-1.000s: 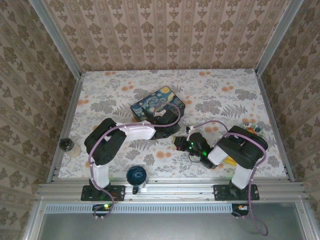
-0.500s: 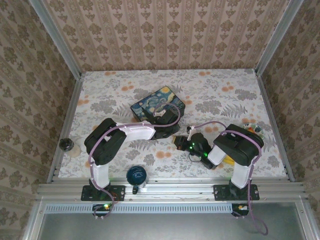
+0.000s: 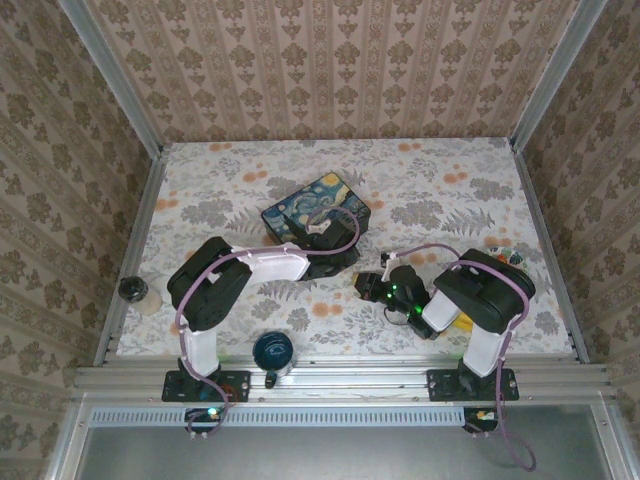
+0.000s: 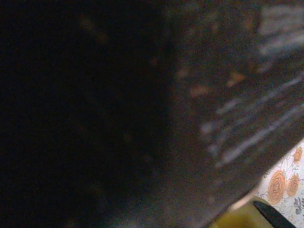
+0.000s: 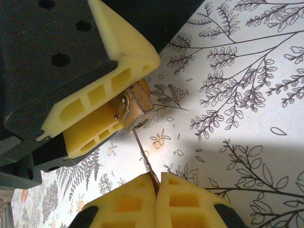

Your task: Unlock a padlock with a key

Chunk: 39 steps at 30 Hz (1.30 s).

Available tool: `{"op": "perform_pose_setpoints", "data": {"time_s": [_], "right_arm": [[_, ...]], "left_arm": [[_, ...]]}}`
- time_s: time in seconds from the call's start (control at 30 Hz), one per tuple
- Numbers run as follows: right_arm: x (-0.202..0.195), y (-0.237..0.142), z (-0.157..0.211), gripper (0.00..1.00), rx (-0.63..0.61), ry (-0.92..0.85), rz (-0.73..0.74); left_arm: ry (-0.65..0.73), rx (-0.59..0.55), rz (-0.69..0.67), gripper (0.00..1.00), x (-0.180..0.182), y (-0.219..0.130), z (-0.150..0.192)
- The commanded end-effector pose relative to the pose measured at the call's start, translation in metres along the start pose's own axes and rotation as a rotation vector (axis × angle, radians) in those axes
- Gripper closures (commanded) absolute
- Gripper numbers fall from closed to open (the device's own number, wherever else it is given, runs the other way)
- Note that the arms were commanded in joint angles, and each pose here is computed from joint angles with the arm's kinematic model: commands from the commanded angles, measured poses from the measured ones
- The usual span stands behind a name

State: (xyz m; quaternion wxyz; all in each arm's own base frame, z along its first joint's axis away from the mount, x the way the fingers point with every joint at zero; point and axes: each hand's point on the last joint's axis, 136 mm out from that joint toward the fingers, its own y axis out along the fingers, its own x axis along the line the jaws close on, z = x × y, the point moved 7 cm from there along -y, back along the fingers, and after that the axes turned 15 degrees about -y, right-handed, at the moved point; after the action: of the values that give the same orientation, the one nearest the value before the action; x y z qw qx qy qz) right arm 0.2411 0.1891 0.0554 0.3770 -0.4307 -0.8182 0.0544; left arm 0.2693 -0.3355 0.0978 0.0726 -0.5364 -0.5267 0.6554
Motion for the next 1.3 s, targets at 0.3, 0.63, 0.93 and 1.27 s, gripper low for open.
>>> {"op": "perform_pose_setpoints", "data": {"time_s": [0.3, 0.63, 0.93, 1.27], "right_arm": [[-0.019, -0.003, 0.014, 1.00, 0.071, -0.006, 0.075], [-0.024, -0.002, 0.016, 1.00, 0.063, 0.022, 0.074], [-0.028, 0.000, 0.020, 1.00, 0.063, 0.045, 0.063], [-0.029, 0.002, 0.020, 1.00, 0.053, 0.055, 0.057]], "left_arm": [[-0.058, 0.041, 0.032, 0.92, -0.004, -0.006, 0.002], [-0.059, 0.043, 0.037, 0.92, -0.004, -0.007, 0.002], [-0.068, 0.047, 0.045, 0.92, -0.004, -0.006, 0.003], [-0.073, 0.052, 0.051, 0.93, -0.006, -0.007, 0.003]]}}
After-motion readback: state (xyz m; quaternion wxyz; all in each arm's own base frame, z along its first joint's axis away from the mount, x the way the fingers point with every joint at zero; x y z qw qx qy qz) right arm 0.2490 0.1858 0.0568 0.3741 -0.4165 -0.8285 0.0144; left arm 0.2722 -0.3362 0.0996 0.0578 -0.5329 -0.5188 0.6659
